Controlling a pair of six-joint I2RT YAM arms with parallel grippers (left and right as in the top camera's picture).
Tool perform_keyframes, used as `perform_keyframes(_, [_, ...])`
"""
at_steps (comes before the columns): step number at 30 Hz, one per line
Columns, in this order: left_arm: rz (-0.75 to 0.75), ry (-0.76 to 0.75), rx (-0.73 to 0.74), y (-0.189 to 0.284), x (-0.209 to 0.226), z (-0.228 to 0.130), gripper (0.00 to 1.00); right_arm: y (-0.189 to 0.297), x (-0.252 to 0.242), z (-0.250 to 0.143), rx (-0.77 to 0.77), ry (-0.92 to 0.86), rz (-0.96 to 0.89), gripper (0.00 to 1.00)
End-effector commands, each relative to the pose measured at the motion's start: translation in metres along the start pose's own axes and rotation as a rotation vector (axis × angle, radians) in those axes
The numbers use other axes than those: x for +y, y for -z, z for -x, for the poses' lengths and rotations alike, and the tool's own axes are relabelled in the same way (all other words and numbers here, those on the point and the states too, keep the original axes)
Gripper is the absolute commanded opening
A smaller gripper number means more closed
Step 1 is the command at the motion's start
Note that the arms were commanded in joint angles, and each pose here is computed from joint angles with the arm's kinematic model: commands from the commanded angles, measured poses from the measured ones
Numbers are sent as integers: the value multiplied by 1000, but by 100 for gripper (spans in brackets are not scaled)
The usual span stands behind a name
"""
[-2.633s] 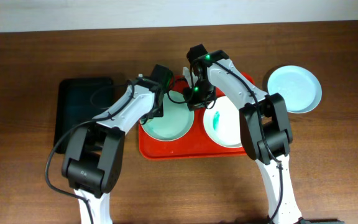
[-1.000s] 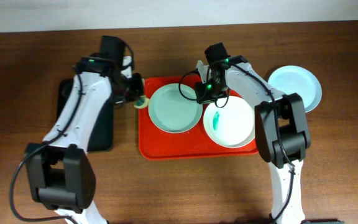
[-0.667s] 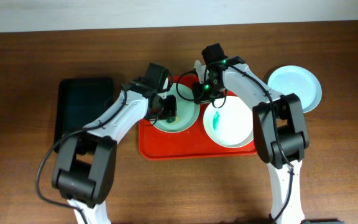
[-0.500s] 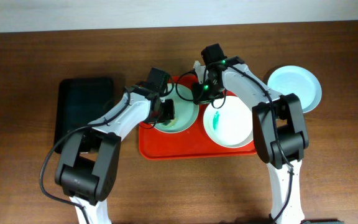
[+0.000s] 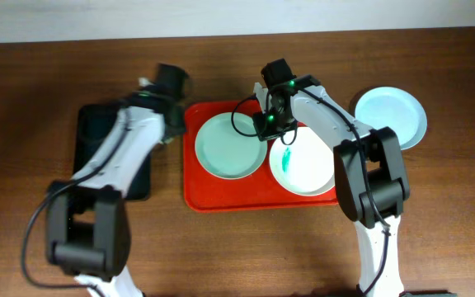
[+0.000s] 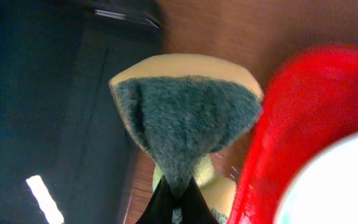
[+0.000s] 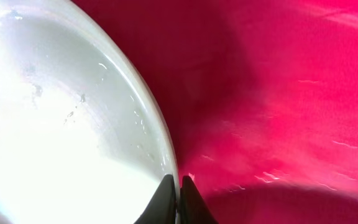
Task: Clean dirty plates on tray and stack at the side
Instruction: 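Lift the back plate with right gripper, stack it on cleaned plate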
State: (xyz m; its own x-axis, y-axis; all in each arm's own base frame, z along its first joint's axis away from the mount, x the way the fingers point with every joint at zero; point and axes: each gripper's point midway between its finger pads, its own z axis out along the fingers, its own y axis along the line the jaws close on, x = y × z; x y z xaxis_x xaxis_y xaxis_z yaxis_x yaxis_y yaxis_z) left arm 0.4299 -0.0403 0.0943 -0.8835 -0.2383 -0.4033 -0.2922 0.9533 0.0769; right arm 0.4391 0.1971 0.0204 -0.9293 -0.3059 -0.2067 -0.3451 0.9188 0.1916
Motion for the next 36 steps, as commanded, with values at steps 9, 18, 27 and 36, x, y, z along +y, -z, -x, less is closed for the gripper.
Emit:
perform_keyframes(9, [-50,393,95,-1,141,16,0,253,74,41,-407,536,-1357,4])
perform_keyframes(18, [-54,393,96,-1,140,16,0,278,101,43,-527,453,-1438,4])
perform_keyframes(27, [-67,392,97,-1,137,17,0,146,-23,30,-287,-52,5,4])
perform_keyframes(36, [-93,392,102,-1,132,17,0,149,-290,-106,-325,-878,27,4])
